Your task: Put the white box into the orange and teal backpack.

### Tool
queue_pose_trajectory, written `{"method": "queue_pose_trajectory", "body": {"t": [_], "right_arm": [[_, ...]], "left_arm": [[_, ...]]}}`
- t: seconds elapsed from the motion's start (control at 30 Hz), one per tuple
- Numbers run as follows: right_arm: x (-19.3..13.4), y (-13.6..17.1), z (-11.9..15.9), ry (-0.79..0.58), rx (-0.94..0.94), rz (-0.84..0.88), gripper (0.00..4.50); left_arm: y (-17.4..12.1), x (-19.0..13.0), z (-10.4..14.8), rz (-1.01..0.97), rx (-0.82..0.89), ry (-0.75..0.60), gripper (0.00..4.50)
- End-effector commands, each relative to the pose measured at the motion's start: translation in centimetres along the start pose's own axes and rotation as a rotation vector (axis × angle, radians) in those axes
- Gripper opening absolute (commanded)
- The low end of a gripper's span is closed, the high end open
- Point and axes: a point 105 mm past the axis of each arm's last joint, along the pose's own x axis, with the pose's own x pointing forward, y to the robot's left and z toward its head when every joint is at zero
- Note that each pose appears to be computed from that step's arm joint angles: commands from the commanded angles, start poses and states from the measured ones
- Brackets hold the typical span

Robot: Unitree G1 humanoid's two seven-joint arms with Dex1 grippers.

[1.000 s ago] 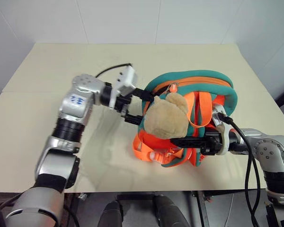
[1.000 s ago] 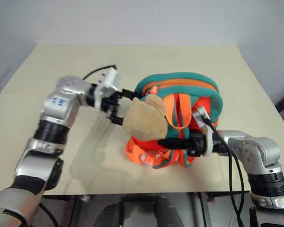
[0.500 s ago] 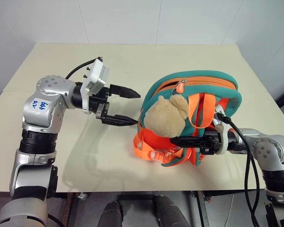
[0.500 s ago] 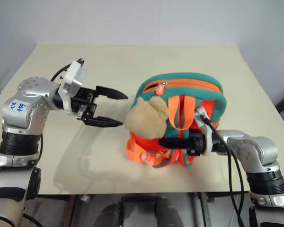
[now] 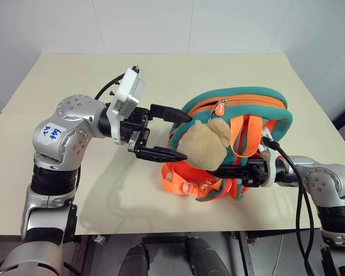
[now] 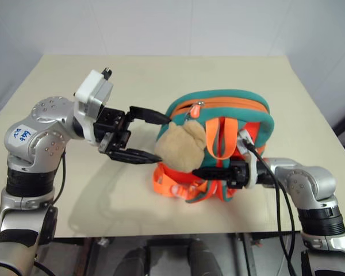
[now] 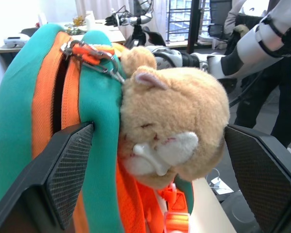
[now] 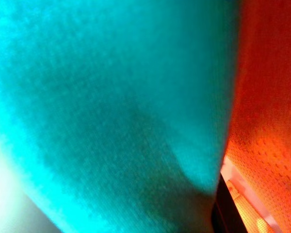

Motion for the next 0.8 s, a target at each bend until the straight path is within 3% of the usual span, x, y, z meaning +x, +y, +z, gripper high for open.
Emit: {"method": "queue_pose_trajectory", "body": {"t": [0.03, 0.27, 0.8], "right_arm": [[0.1, 0.1, 0.1, 0.001, -0.011, 0.008, 0.07], [0.4, 0.1, 0.2, -0.005, -0.015, 0.010, 0.07], [0.4, -0.1, 0.1, -0.008, -0.014, 0.009, 0.07]], "left_arm": [[-0.6, 1.0, 0.1, -0.045, 0.039, 0.015, 4.49], [-1.1, 3.0, 0.3, -0.116, 0.070, -0.017, 4.49], [-1.5, 0.2, 2.0, -0.041, 0.109, 0.009, 4.49]]}}
